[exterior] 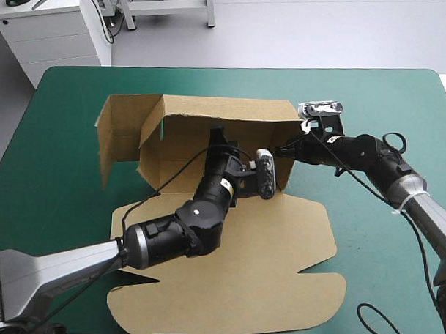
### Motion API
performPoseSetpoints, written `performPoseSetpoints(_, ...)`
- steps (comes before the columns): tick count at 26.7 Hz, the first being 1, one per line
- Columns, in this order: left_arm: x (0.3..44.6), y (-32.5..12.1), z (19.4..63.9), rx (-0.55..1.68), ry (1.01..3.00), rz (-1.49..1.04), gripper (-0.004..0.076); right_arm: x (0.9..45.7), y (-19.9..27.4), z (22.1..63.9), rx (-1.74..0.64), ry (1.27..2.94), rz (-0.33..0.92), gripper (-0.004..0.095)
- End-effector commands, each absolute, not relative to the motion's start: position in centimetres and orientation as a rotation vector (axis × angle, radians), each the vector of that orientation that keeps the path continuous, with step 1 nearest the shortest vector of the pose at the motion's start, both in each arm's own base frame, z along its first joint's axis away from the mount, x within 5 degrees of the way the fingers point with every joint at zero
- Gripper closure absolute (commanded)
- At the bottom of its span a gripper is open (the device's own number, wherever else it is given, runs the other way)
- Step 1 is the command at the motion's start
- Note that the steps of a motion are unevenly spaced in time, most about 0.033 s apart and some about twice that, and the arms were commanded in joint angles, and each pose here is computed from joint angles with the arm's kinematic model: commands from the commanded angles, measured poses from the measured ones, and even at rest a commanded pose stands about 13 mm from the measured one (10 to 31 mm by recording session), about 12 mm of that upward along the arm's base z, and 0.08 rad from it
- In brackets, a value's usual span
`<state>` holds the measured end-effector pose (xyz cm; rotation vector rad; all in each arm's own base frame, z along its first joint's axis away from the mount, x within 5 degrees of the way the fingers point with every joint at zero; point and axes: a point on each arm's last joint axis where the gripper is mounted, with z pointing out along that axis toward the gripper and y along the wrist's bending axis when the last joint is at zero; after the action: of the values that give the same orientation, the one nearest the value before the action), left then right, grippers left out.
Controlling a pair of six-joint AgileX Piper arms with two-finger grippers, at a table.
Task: Fold the box
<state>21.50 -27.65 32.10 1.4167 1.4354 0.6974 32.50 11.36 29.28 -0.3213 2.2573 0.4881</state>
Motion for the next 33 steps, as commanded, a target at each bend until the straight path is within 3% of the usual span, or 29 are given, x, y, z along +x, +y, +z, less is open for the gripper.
performPoseSetpoints(1, 22.0, -25.9, 37.0, 1.272, 1.522, 0.487, 0.0718, 32.5, 10.6, 31.9, -0.321, 2.226, 0.42, 0.0923)
performPoseSetpoints(5, 22.3, -24.0, 39.8, 1.198, 1.56, 0.236, 0.0718, 32.5, 10.2, 32.4, -0.326, 2.257, 0.363, 0.0924)
performPoseSetpoints(12, 23.1, -18.3, 42.8, 0.958, 1.7, 0.045, 0.0717, 32.5, 10.1, 32.3, -0.333, 2.279, 0.342, 0.0926)
performPoseSetpoints(15, 24.1, -14.4, 43.7, 0.78, 1.798, -0.068, 0.0718, 32.4, 10.1, 32.2, -0.339, 2.293, 0.344, 0.0926)
performPoseSetpoints(21, 23.9, -6.3, 46.1, 0.54, 1.8, -0.184, 0.0717, 32.3, 10.1, 32.1, -0.338, 2.304, 0.348, 0.0926)
performPoseSetpoints(25, 23.8, -1.2, 45.7, 0.4, 1.902, -0.195, 0.0717, 32.3, 10.1, 32.1, -0.313, 2.309, 0.358, 0.0926)
performPoseSetpoints(28, 23.7, 4.7, 43.9, 0.136, 1.922, -0.278, 0.0718, 32.2, 10.0, 32.1, -0.274, 2.338, 0.354, 0.0925)
performPoseSetpoints(33, 24.0, 6.7, 42.0, 0.044, 1.893, -0.344, 0.0718, 31.6, 9.5, 33.8, -0.279, 2.47, 0.302, 0.0925)
